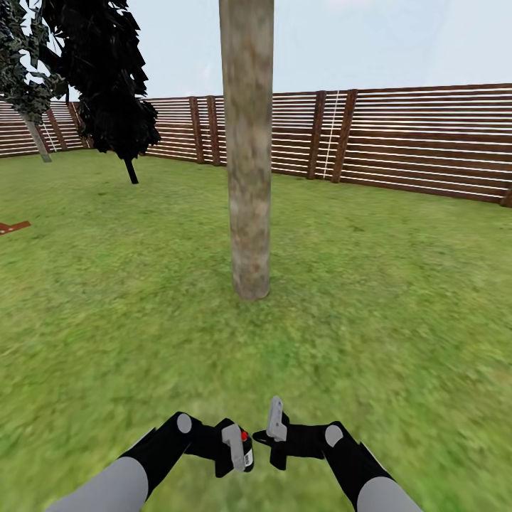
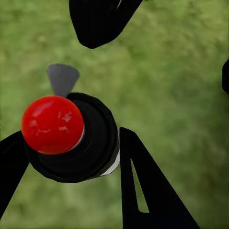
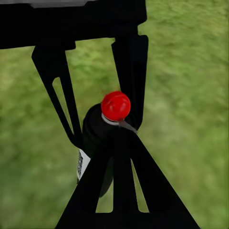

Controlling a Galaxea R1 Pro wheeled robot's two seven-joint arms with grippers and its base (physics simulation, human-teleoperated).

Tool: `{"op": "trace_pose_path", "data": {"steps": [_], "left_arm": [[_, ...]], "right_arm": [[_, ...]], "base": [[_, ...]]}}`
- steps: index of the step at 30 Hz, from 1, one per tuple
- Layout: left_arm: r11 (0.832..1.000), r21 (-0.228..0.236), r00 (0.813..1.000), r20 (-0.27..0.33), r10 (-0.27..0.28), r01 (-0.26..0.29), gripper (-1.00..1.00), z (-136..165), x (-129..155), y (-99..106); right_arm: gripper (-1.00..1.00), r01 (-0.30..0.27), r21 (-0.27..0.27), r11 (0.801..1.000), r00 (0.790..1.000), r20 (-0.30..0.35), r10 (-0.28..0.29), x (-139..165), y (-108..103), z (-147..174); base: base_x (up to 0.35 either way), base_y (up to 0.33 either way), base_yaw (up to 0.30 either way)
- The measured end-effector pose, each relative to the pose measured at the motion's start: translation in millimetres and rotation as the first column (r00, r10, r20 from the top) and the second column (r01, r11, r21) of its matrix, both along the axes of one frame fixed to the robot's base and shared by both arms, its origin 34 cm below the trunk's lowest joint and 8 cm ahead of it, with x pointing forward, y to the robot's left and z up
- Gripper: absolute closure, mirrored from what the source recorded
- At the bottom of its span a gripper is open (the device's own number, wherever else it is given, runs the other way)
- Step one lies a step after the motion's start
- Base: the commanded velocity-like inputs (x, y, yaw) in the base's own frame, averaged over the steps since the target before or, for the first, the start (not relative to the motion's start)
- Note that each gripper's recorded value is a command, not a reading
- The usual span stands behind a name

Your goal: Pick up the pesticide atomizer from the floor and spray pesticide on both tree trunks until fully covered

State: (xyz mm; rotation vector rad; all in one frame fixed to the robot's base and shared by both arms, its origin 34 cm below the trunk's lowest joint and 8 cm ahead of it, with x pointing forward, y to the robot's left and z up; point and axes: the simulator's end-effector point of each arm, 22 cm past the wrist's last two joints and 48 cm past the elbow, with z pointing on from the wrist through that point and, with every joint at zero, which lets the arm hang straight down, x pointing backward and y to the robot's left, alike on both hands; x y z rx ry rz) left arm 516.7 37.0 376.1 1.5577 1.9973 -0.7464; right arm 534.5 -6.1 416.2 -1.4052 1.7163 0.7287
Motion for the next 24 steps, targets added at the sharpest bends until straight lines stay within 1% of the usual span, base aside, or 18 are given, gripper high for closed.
{"op": "trace_pose_path", "data": {"steps": [14, 18, 24], "left_arm": [[1.0, -0.016, 1.0, 0.0, -0.013, 0.013, 1.0, 2.6, -2.0, -3.9], [0.999, -0.026, 1.0, -0.012, -0.029, 0.028, 1.0, 4.5, -6.2, -8.8], [0.999, -0.03, 0.999, -0.014, -0.034, 0.034, 1.0, 5.4, -7.2, -10.2]], "right_arm": [[1.0, 0.0, 0.0, 1.0, 1.0, 0.0, 0.0, 0.1, 0.1, 0.1], [1.0, 0.0, 0.0, 1.0, 1.0, 0.0, 0.0, 0.1, 0.1, 0.1], [1.0, 0.0, 0.0, 1.0, 1.0, 0.0, 0.0, -0.1, 0.1, 0.0]], "base": [[0.0, 0.0, 0.0], [0.0, 0.0, 0.0], [0.0, 0.0, 0.0]]}}
